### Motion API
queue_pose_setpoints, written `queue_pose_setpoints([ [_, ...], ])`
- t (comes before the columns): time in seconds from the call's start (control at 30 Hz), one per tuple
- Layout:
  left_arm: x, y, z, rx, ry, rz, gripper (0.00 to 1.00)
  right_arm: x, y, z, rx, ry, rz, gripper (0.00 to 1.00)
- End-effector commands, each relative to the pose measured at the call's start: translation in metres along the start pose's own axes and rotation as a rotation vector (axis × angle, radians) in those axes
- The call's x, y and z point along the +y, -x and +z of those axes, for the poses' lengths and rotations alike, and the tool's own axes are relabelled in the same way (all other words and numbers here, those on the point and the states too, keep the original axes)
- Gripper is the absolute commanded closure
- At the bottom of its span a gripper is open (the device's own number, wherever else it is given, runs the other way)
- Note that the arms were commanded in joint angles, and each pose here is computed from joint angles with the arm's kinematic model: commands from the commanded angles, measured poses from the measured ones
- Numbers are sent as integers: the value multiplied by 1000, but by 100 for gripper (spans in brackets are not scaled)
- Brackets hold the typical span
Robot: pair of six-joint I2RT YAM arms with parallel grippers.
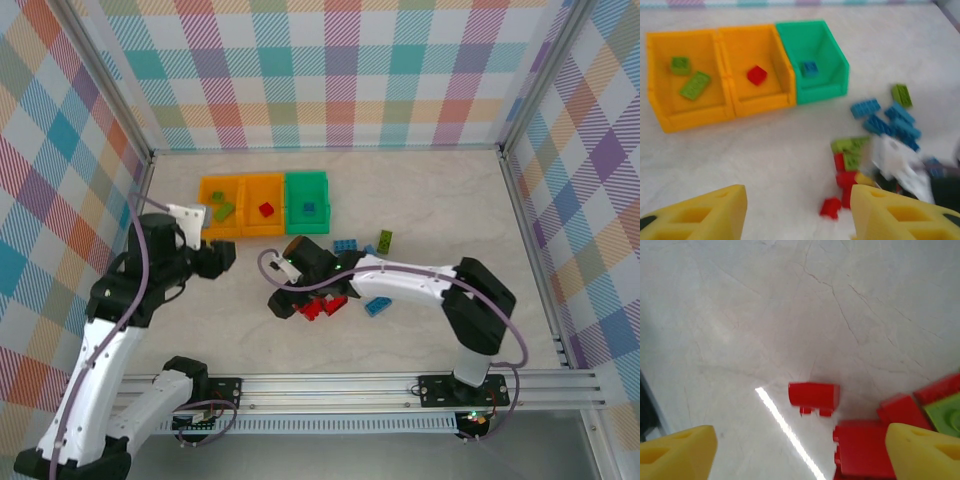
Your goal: Sort the legos into containers by color
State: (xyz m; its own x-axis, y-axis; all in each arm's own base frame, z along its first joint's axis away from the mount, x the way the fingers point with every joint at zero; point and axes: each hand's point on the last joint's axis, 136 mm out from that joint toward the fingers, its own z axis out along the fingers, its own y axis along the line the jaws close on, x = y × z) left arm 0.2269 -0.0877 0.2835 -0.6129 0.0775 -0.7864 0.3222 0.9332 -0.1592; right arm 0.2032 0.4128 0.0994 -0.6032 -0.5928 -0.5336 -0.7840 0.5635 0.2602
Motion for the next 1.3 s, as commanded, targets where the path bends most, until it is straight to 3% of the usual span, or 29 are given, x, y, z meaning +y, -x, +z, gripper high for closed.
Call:
queue_pose_setpoints([
  [0.0, -31, -40, -12, 61, -189, 223, 37, 8, 6, 16, 34, 10, -84, 17],
  [0.13, -41, -59, -20, 18, -258, 379, 31, 9, 1, 36, 94, -2, -108, 23],
  [0.3, -41, -70, -19, 6, -264, 450, 20, -3, -12, 52, 136, -65, -114, 27],
  [0.5, -37, -68, -17, -25, -230, 501, 8, -16, -19, 60, 155, -140, -101, 48],
  [0.63, -36, -69, -17, -54, -220, 519, 3, -15, -12, 53, 104, -142, -87, 66],
  [0.7, -37, -68, -17, -76, -219, 524, 1, -10, -4, 44, 61, -127, -88, 69],
  [0.83, -39, -53, -20, -147, -212, 500, 0, -6, 30, 12, -72, -127, -88, 70],
  [1.03, -58, -19, -18, -295, -306, 409, 0, -33, 117, -41, -377, -182, -67, 74],
  [1.13, -45, -20, 6, -277, -253, 389, 0, -58, 152, -44, -492, -251, -81, 75],
  [1.27, -19, -35, 30, -169, -130, 337, 0, -82, 188, -30, -550, -284, -85, 73],
])
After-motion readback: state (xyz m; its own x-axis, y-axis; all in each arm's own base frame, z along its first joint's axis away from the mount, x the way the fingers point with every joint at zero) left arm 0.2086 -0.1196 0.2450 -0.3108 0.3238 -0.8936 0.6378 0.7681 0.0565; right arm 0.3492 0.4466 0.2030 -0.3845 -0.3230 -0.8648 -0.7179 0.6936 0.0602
